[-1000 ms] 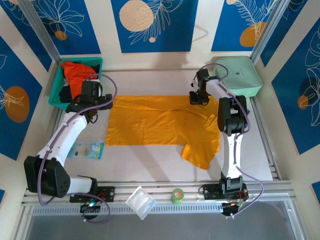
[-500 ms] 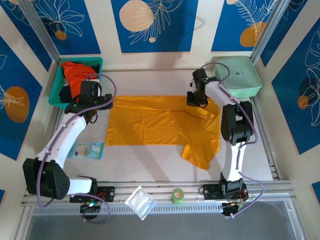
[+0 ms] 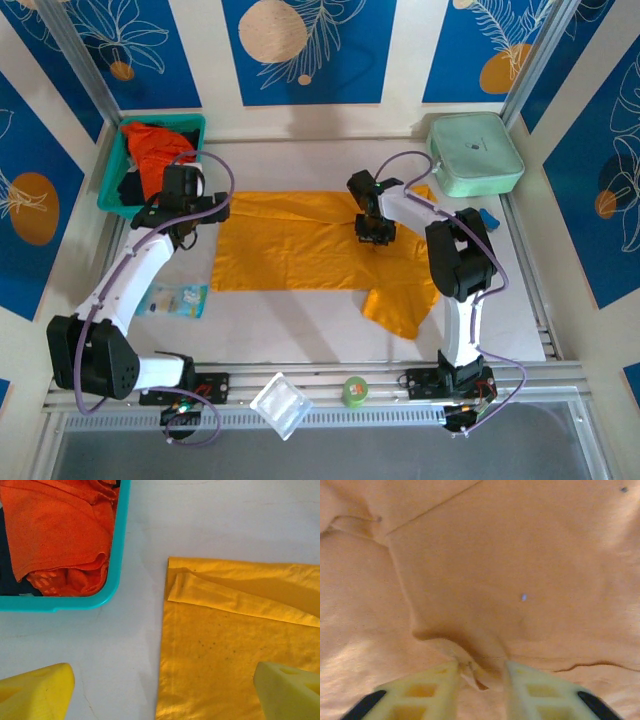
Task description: Fold and stack the t-shirts
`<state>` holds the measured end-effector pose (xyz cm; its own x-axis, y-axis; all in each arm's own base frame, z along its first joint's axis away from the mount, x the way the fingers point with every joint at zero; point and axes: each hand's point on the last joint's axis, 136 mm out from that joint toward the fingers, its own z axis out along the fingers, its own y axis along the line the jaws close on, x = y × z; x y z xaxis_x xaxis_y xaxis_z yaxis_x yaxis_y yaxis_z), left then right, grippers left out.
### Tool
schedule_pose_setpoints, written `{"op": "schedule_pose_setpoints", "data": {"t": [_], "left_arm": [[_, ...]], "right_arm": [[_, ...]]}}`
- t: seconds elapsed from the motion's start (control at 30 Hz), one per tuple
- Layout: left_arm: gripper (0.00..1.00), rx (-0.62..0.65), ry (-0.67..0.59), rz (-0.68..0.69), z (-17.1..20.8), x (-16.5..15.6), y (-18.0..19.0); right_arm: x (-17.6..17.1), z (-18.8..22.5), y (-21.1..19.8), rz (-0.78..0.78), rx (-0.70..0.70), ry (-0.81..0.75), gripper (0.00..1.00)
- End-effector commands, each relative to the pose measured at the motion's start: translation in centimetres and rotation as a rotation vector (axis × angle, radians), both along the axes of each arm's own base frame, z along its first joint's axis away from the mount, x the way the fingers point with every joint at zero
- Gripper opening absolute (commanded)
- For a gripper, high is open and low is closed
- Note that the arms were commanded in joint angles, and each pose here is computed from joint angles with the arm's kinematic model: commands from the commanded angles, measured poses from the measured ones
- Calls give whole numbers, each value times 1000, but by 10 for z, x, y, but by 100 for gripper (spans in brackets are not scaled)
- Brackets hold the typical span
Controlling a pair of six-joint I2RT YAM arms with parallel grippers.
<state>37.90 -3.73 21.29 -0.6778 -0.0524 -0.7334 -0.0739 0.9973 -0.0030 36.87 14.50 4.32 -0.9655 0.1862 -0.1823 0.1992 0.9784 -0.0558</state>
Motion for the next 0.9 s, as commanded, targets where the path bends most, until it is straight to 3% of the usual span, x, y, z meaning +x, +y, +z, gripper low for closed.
{"op": "schedule_pose_setpoints", "data": {"t": [0.0,0.2,0.33,0.47,0.53,0.7,0.87], "left_arm": [[93,-13,4,-26,-4,2,-4],[93,-53,36,-39,-14,4,-12],[85,-126,91,-45,-31,0,-22],[70,-209,182,-26,-58,-16,-32],[64,-252,236,-3,-76,-29,-35],[61,-281,335,65,-109,-59,-31],[60,-273,407,101,-129,-79,-28]], "right_arm": [[1,31,-16,-53,-54,-70,37],[3,65,-39,-67,-70,-137,37],[-1,71,-73,-122,-12,-147,38],[-8,67,-104,-178,80,-146,39],[-14,60,-117,-211,115,-134,33],[-21,42,-156,-339,176,-115,24],[-21,29,-183,-435,217,-114,25]]}}
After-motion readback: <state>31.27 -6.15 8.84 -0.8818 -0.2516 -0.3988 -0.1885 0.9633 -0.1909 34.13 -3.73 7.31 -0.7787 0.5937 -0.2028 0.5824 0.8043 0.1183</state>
